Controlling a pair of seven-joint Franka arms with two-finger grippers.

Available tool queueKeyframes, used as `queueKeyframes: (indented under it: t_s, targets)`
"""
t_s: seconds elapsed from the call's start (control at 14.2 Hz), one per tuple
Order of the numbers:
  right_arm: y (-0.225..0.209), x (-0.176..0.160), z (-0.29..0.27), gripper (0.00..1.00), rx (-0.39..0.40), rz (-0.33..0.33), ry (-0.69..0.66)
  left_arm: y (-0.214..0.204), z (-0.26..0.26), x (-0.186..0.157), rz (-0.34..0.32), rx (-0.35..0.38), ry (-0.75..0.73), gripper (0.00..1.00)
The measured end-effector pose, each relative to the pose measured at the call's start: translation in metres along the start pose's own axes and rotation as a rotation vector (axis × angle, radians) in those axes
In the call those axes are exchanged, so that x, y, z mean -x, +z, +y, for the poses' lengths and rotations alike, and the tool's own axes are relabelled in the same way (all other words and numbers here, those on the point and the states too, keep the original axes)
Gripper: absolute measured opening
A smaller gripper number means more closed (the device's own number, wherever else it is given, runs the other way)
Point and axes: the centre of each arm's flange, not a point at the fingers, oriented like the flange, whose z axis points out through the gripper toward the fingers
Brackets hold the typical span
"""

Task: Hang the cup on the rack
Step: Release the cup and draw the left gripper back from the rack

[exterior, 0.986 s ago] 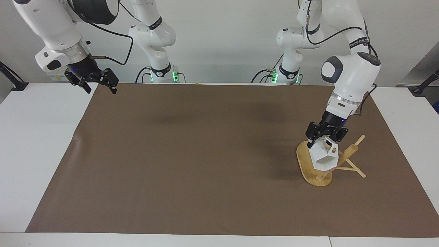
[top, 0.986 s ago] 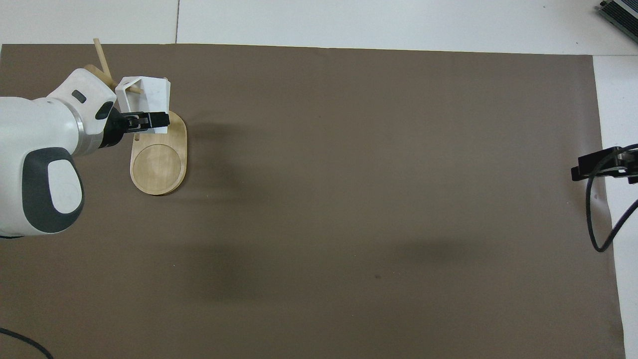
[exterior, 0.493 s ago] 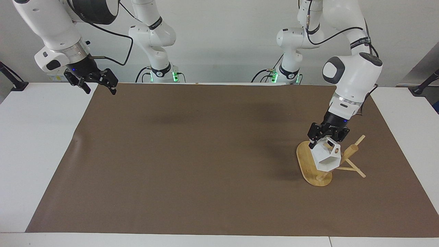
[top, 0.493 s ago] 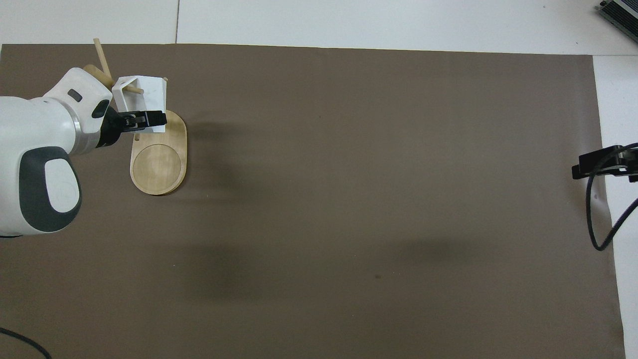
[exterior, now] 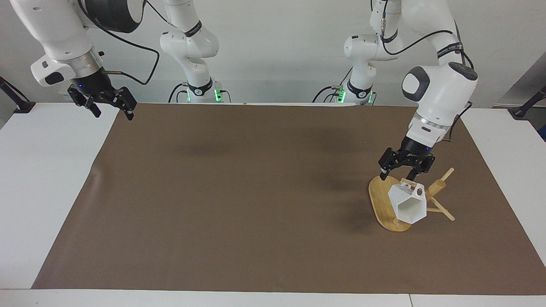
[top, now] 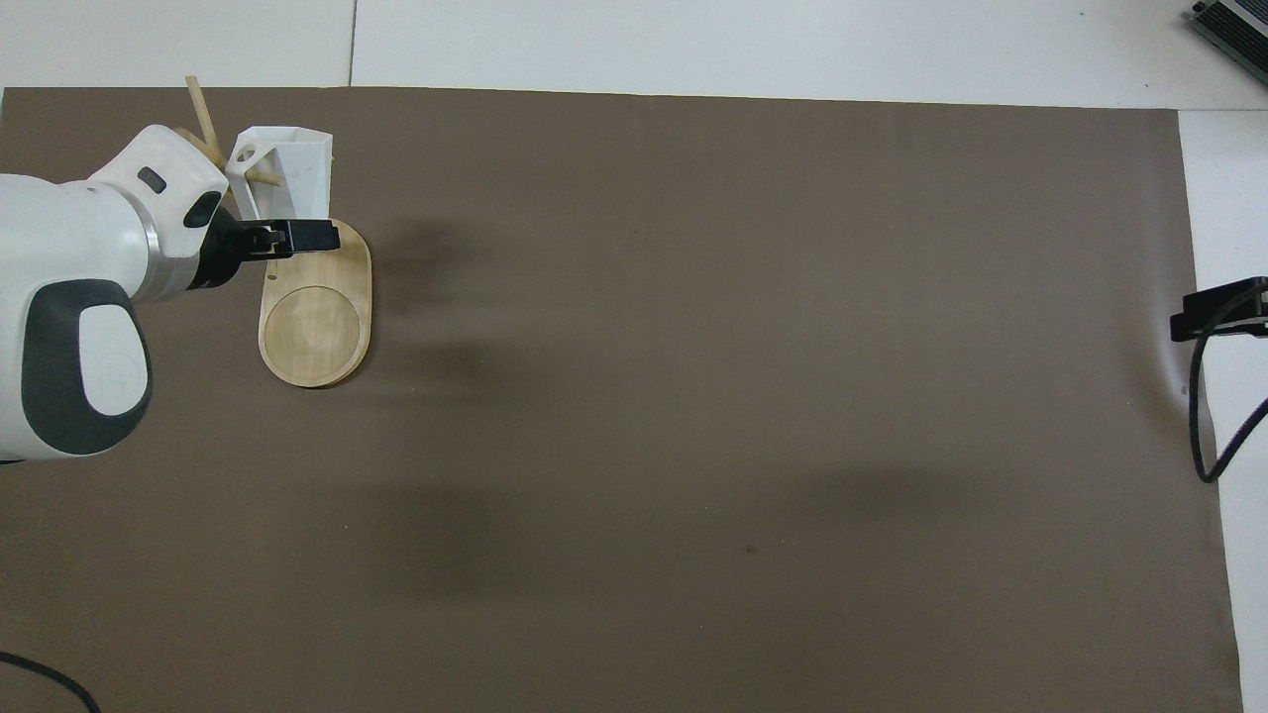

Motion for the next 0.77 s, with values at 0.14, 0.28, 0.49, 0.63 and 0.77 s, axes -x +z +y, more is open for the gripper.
queueKeyframes:
  t_s: [0.14, 0.28, 0.49, 0.63, 0.77]
  targets:
    - [0.0, 0.0, 0.0, 1.0, 0.0, 0.0, 0.0, -0.023, 0.005, -0.005, -0.033, -0.023, 0.031, 1.0]
    - [0.001, 0.0, -0.001, 1.0, 0.0, -0.002, -0.001, -0.052, 0.011, -0.003, -0.066, -0.034, 0.05, 1.0]
    - [0.001, 0.0, -0.005, 1.0, 0.0, -0.003, -0.009, -0.094, 0.019, 0.015, -0.117, -0.077, 0.089, 1.0]
    - [0.002, 0.0, -0.005, 1.0, 0.0, -0.003, -0.009, -0.113, 0.024, 0.03, -0.169, -0.087, 0.099, 1.0]
    - [0.002, 0.0, -0.005, 1.0, 0.0, -0.003, -0.009, -0.129, 0.026, 0.041, -0.215, -0.093, 0.102, 1.0]
